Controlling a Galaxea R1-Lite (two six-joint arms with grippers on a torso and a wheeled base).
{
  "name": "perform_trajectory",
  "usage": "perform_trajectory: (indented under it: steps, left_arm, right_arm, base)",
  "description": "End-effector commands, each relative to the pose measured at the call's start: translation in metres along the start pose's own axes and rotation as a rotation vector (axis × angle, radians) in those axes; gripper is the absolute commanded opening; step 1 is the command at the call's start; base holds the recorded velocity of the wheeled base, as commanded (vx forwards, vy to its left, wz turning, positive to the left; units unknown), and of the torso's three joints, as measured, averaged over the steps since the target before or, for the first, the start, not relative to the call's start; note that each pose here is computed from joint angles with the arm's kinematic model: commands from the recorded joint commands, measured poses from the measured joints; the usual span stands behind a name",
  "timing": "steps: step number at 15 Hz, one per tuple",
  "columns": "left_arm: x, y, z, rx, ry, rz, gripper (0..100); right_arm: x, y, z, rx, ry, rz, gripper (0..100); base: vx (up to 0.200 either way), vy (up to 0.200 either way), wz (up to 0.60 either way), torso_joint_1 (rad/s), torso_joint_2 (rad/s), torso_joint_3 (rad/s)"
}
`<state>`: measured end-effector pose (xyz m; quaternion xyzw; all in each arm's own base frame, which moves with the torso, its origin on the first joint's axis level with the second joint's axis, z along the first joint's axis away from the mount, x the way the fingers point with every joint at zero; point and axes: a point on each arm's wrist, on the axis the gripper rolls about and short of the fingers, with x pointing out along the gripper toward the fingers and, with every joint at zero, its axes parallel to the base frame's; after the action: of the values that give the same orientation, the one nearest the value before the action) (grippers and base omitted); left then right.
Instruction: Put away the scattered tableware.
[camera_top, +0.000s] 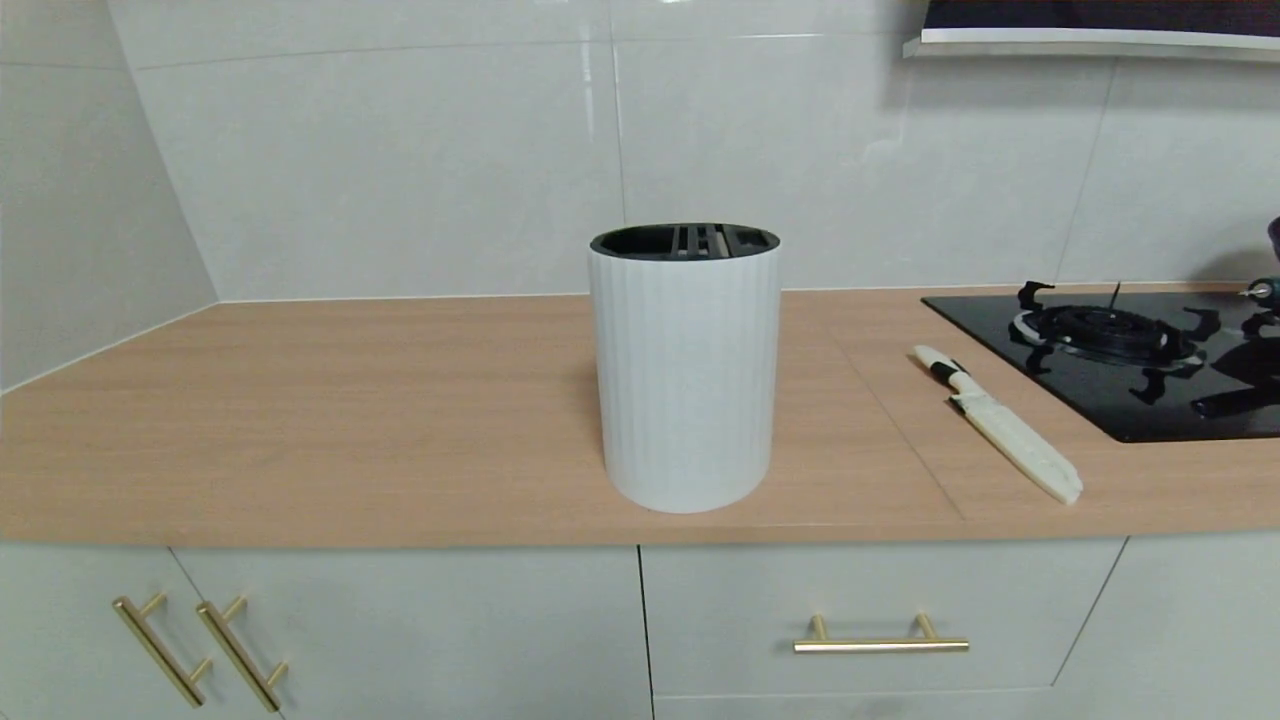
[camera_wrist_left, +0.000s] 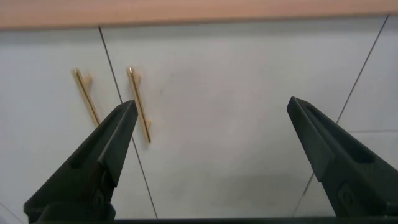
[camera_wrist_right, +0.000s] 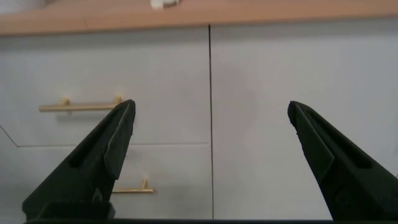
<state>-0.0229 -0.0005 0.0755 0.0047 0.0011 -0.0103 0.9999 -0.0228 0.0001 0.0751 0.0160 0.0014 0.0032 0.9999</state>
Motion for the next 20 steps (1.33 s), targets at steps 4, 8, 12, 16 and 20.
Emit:
perform_trajectory:
  steps: [4,8,12,16,20]
  left_arm:
    - [0.0,0.0,0.0001,0.0,-0.001,0.001,100]
    - [0.0,0.0,0.0001,0.0,-0.001,0.001,100]
    - [0.0001,0.0,-0.0003,0.0,0.001,0.001,100]
    - [0.0,0.0,0.0001,0.0,-0.001,0.001,100]
    - [0.0001,0.0,-0.0003,0.0,0.001,0.001,100]
  right_arm:
    - [0.0001,0.0,0.0001,0.0,0.002,0.001,100]
    - [0.0,0.0,0.0,0.0,0.0,0.001,100]
    - [0.0,0.0,0.0,0.0,0.0,0.001,100]
    - [0.0,0.0,0.0,0.0,0.0,0.001,100]
    - [0.0,0.0,0.0,0.0,0.0,0.001,100]
  base:
    - [0.0,0.0,0.0,0.199,-0.47,-0.283]
    - [0.0,0.0,0.0,0.214,-0.49,-0.279]
    - [0.0,0.0,0.0,0.228,-0.52,-0.284]
    - [0.0,0.0,0.0,0.254,-0.53,-0.289]
    - [0.0,0.0,0.0,0.266,-0.57,-0.306]
